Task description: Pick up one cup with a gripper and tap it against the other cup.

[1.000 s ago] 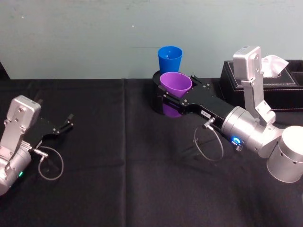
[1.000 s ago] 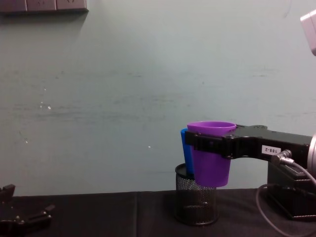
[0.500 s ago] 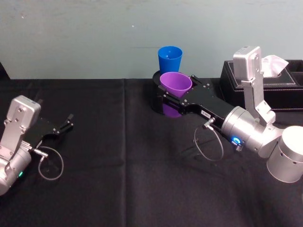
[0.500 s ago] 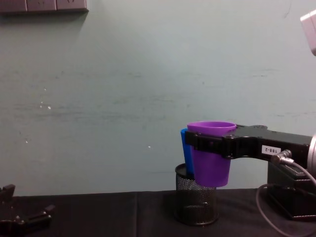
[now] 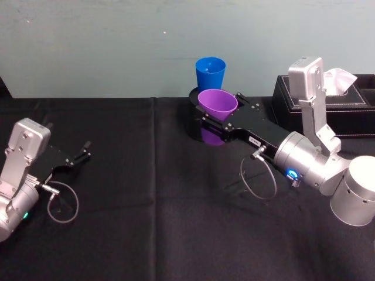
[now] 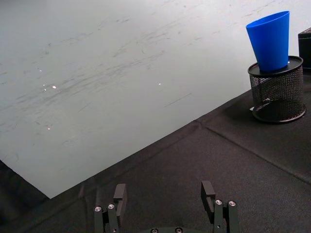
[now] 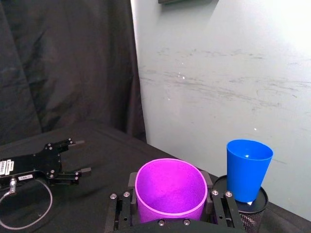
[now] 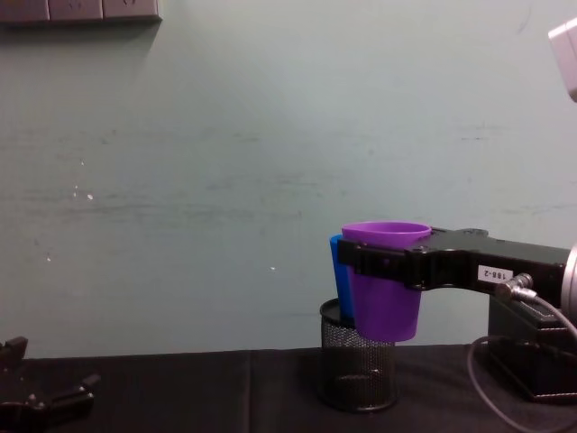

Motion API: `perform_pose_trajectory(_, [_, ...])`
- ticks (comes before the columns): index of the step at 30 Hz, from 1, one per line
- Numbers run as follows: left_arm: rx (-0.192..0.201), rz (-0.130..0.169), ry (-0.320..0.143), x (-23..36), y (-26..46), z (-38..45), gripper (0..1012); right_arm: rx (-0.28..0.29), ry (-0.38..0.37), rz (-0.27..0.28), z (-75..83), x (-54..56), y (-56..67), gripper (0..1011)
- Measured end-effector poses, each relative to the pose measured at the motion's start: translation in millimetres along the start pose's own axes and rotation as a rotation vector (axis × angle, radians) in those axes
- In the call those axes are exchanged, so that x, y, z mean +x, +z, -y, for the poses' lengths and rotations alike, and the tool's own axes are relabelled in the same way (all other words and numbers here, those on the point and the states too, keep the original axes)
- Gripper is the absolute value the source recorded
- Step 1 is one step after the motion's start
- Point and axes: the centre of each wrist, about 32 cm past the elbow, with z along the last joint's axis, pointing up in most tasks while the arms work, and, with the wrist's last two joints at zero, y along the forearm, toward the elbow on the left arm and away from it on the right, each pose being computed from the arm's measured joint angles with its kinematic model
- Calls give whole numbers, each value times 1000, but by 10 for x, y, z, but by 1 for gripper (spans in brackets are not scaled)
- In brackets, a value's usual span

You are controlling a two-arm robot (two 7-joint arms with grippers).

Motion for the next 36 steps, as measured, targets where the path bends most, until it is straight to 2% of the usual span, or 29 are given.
perform_pose_trajectory(36, [0, 0, 0, 0, 0, 0, 1000, 0, 0, 0, 0, 0, 0, 743])
